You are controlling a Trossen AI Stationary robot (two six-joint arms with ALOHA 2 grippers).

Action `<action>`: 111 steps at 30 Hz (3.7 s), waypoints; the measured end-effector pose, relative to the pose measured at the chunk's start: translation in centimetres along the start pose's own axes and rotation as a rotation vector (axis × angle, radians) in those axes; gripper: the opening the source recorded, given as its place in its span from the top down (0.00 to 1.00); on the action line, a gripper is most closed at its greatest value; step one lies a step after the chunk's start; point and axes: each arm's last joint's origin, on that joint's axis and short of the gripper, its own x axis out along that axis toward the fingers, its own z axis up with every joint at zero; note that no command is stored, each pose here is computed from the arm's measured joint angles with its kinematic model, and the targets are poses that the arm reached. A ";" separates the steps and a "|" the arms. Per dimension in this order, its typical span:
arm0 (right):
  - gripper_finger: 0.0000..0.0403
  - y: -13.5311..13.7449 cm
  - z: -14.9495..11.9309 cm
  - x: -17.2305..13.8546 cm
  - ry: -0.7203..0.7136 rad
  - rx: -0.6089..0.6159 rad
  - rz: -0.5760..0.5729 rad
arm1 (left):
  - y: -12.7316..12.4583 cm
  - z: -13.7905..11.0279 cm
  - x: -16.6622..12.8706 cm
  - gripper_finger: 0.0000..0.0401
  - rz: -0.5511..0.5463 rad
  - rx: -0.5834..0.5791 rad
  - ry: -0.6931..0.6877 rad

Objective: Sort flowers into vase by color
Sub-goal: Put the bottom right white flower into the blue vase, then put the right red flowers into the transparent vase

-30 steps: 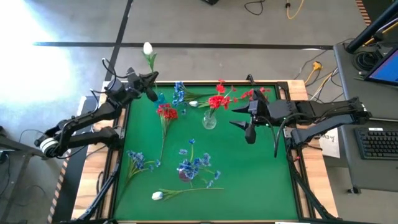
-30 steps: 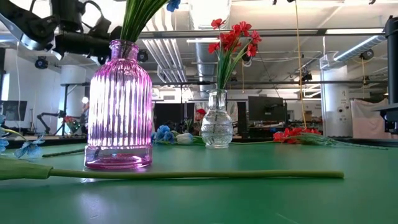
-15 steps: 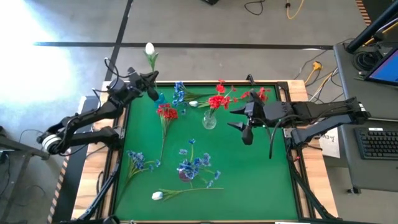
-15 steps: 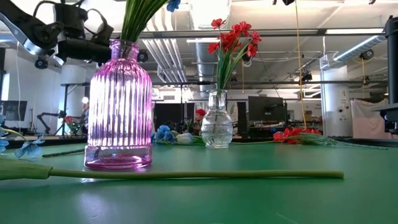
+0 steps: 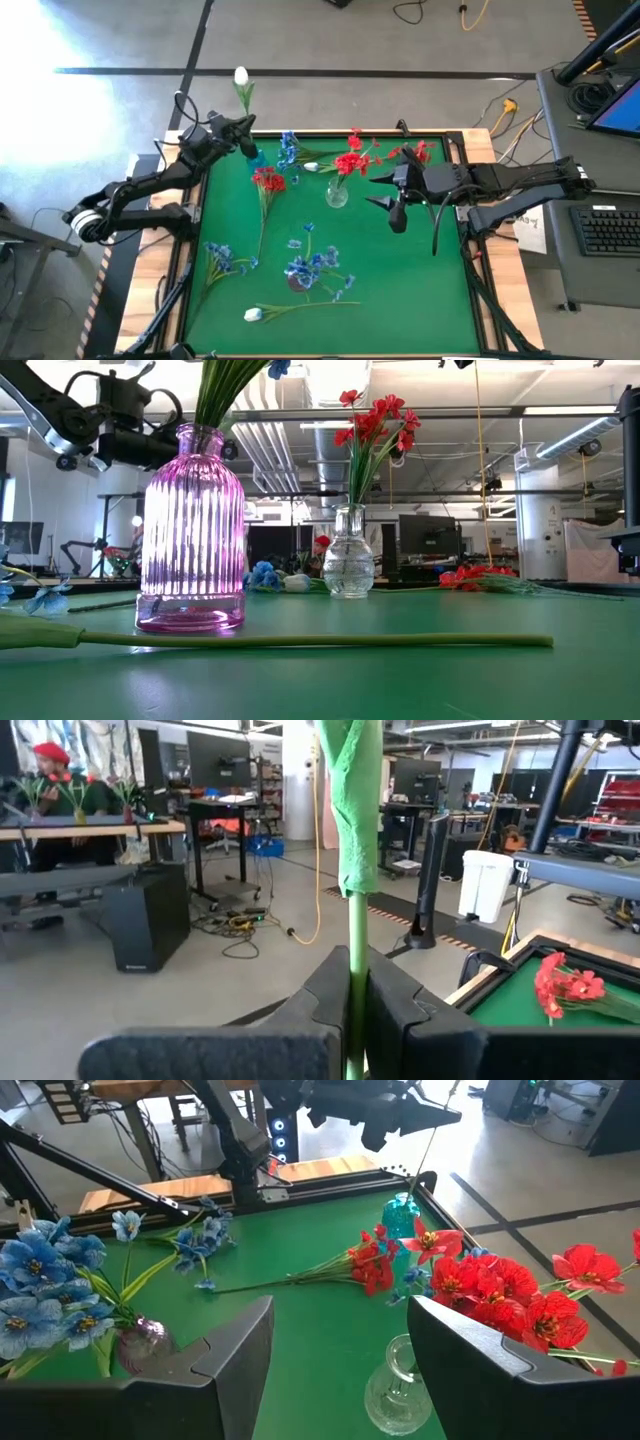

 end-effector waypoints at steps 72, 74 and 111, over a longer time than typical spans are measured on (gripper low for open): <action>0.44 -0.4 -1.5 -0.3 0.149 0.214 -0.047 | -0.6 -1.6 -6.7 0.20 -0.030 -0.235 0.557; 0.44 -0.5 -1.7 -0.5 0.171 0.220 -0.054 | -0.6 -1.4 -7.1 0.20 -0.028 -0.236 0.572; 0.44 -8.6 -12.3 0.5 0.634 0.614 -0.750 | -6.9 3.9 -11.7 0.21 -0.395 -0.268 0.336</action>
